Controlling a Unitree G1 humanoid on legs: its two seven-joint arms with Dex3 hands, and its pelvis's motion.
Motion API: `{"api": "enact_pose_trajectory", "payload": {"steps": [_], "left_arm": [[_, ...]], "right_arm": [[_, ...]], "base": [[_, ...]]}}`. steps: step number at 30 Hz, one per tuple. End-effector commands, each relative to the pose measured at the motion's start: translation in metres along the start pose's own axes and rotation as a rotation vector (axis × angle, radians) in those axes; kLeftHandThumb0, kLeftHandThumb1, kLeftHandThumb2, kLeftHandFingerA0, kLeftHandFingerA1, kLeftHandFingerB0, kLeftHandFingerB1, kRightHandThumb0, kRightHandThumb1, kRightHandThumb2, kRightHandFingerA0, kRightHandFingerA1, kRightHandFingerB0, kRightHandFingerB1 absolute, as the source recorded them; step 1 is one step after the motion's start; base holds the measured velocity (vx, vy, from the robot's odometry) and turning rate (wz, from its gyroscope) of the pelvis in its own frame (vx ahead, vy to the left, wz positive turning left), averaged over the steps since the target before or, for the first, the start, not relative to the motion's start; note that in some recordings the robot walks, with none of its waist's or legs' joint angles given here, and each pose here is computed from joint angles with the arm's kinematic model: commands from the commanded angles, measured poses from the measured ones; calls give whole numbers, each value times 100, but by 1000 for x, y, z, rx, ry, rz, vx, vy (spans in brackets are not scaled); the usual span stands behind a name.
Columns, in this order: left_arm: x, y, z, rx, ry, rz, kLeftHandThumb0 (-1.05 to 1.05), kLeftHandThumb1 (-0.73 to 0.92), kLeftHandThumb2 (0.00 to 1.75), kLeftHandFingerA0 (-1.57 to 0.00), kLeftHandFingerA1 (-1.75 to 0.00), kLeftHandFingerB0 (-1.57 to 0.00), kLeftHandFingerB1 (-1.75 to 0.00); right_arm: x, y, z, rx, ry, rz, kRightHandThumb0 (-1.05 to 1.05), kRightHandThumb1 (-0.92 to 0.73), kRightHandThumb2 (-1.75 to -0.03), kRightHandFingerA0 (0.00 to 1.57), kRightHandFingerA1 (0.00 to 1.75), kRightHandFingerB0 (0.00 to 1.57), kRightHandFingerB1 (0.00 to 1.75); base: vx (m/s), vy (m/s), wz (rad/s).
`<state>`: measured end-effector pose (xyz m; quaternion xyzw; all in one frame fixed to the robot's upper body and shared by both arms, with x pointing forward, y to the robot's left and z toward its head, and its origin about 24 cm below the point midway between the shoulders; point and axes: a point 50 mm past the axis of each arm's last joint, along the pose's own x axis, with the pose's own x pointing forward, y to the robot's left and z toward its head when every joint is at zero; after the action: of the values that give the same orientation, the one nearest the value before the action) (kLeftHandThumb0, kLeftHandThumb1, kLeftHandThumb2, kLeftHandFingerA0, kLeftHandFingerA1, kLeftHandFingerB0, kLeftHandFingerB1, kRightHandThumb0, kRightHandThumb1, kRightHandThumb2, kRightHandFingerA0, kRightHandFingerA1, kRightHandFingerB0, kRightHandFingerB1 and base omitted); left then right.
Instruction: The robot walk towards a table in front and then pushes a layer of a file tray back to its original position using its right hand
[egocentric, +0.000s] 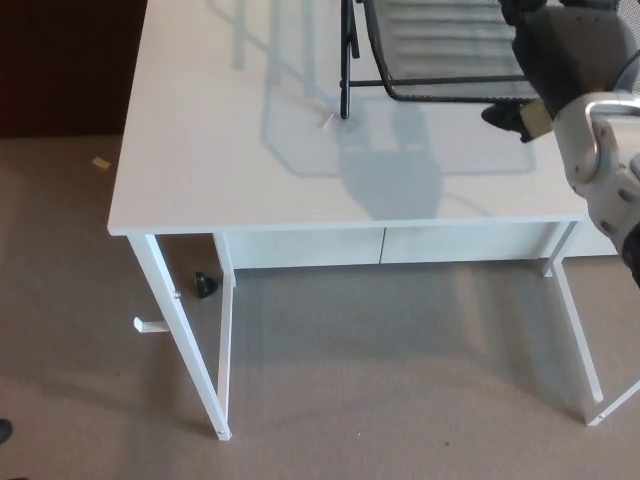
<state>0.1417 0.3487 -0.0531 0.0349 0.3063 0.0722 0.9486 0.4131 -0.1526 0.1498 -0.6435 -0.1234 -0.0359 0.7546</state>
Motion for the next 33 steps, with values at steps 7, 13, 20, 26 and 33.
{"api": "enact_pose_trajectory", "payload": {"steps": [7, 13, 20, 26, 33], "left_arm": [[0, 3, 6, 25, -2, -2, -3, 53, 55, -59, -50, -44, -41], [-1, 1, 6, 17, -2, -5, 1, 55, 55, -61, -51, -47, -41], [0, 2, 10, 31, -13, -8, -2, 54, 54, -61, -50, -47, -41], [1, 1, 9, 36, -7, -16, 0, 55, 56, -58, -50, -45, -41], [1, 1, 9, 27, -4, -8, 3, 54, 56, -60, -50, -46, -41]], "right_arm": [[12, -13, 5, -24, 43, 27, -66, -43, -76, 7, 16, 7, 18], [11, -9, 1, -48, 80, 69, -71, -44, -75, 11, 18, 11, 16], [2, 6, -4, -64, 65, 99, -70, -45, -78, 7, 14, 8, 16], [-10, 25, -6, -24, 36, 166, -60, -40, -79, 0, 18, 5, 22], [-29, 42, -11, -23, -42, 226, -75, -46, -80, 0, 0, 0, 5]], "base": [[0, 0, 0], [0, 0, 0], [0, 0, 0], [0, 0, 0], [0, 0, 0]]}}
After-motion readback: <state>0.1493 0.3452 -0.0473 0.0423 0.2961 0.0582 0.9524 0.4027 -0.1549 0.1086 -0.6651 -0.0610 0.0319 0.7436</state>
